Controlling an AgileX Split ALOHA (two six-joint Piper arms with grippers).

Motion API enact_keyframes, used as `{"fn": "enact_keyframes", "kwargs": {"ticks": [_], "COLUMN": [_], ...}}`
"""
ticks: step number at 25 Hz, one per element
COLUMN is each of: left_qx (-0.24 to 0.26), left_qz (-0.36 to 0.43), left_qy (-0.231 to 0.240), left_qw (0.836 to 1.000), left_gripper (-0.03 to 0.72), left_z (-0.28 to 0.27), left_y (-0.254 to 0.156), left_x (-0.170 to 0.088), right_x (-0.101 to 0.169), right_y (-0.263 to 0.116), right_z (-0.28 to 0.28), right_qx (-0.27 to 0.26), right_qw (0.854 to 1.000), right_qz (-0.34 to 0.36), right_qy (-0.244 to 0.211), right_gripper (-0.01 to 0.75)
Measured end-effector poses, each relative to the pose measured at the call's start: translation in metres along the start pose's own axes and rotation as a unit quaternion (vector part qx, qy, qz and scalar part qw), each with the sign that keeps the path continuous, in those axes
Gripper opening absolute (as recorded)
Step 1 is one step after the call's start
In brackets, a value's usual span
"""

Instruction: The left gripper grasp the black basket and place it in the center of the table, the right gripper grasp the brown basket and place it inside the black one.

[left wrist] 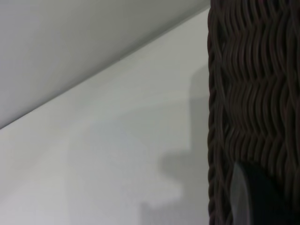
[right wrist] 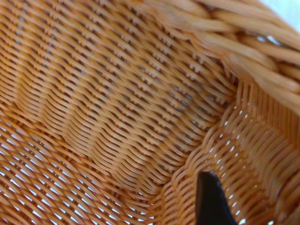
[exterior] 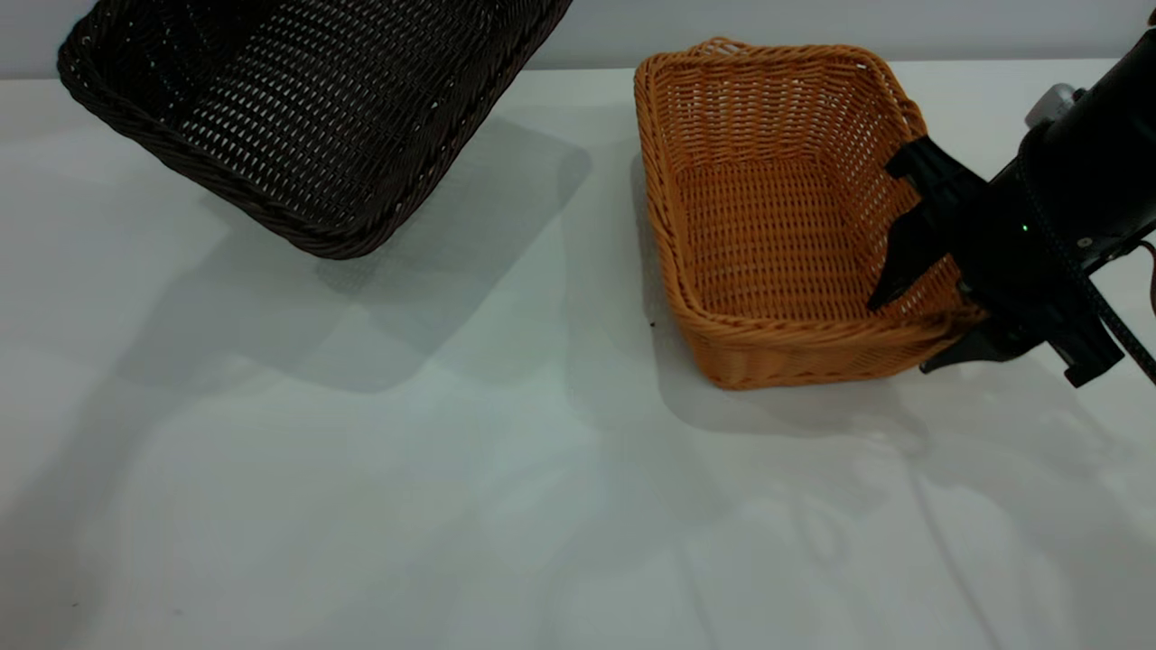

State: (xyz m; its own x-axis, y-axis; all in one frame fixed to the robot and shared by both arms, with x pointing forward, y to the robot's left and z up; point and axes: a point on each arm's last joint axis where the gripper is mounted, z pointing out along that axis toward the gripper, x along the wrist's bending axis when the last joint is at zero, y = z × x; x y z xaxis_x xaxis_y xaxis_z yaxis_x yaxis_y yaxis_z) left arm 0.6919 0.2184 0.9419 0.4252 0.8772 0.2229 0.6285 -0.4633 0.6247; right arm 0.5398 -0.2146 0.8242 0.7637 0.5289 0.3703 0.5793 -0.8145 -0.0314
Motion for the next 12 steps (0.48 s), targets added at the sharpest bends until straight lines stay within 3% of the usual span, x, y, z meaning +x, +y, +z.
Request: {"fn": "enact_keyframes", "kwargs": {"ticks": [9, 12], "left_qx": [0.004, 0.004], "left_qz": [0.0, 0.0], "left_qy": [-0.002, -0.002], "left_qw": [1.0, 1.0], "left_gripper": [0.079, 0.079], "left_z": [0.0, 0.0], "left_y": [-0.001, -0.001], "left_x": [0.0, 0.0], "right_x": [0.0, 0.005], "right_y": [-0.001, 0.001], "right_z": [0.025, 0.027], "right_qx": [0.04, 0.036], "right_qw": [0.999, 0.999], "right_qz": [-0.01, -0.024], "right_qy": [-0.017, -0.01], "right_gripper": [0.342, 0.276]}}
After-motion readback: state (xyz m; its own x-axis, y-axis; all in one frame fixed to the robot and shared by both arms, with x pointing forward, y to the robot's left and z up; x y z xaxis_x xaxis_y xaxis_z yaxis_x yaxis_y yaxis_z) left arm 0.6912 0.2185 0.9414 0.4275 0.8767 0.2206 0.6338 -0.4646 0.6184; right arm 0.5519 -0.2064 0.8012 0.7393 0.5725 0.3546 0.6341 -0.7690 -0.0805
